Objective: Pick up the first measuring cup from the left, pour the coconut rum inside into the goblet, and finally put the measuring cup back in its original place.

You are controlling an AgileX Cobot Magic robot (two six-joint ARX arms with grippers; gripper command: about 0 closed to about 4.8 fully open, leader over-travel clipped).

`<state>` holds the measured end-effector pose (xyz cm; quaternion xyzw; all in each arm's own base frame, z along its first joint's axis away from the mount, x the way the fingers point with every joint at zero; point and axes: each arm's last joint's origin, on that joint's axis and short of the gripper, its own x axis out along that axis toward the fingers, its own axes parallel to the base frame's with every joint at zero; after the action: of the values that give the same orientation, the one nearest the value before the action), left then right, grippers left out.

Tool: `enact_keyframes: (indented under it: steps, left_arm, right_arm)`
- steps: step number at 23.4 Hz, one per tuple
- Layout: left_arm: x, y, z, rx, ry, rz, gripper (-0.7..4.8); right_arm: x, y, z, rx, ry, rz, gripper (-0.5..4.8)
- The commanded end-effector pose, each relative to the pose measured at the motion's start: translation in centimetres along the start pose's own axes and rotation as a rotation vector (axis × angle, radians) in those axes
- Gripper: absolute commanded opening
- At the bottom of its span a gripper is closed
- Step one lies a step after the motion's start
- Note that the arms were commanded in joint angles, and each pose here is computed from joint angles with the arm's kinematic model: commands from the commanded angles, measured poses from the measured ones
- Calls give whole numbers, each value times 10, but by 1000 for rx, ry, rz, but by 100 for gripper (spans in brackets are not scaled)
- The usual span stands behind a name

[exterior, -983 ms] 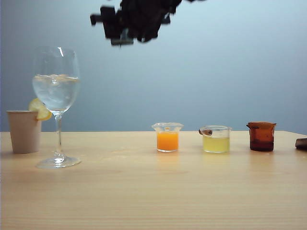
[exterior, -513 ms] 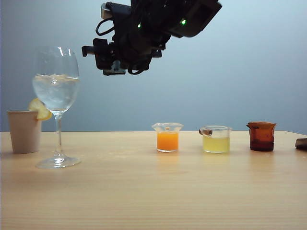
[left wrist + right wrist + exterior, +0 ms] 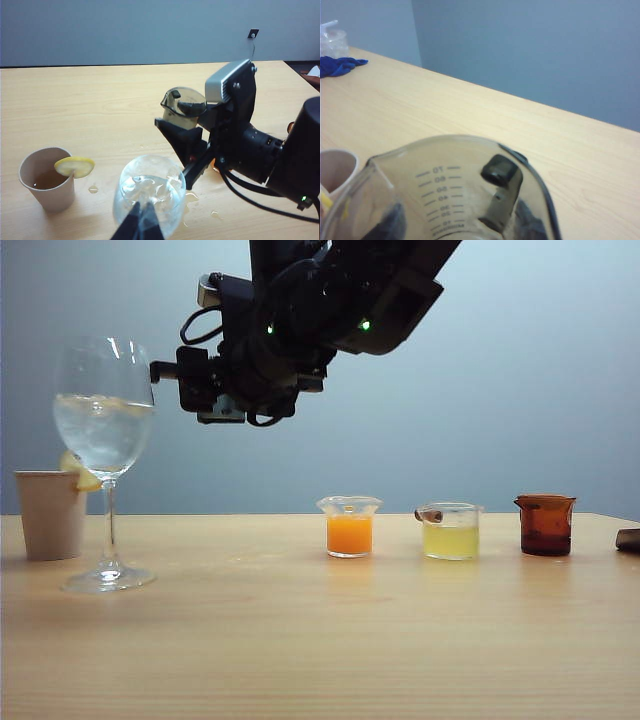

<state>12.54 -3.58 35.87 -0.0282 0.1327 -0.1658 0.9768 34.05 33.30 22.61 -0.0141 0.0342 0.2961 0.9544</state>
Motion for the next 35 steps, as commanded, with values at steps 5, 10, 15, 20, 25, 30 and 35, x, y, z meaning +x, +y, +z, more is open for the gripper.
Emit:
enact_keyframes:
  steps: [5, 10, 15, 20, 25, 30, 35]
  left_arm:
    - [0, 0, 1, 2, -15, -3, -4]
    - [0, 0, 1, 2, -15, -3, -4]
    - [0, 0, 1, 2, -15, -3, -4]
    - [0, 0, 1, 2, -15, -3, -4]
    - [0, 0, 1, 2, -15, -3, -4]
    - [0, 0, 1, 2, -15, -3, -4]
    - [2, 0, -2, 1, -8, -3, -4]
  right_arm:
    - [-9, -1, -16, 12, -43, -7, 76]
    - [-11, 1, -21, 29, -45, -19, 76]
    - [-9, 5, -30, 40, -53, -27, 76]
    - [-6, 10, -42, 38, -47, -20, 76]
    - [-2, 11, -58, 36, -36, -22, 76]
    - [2, 12, -75, 37, -37, -22, 76]
    - [5, 12, -88, 57, -41, -21, 76]
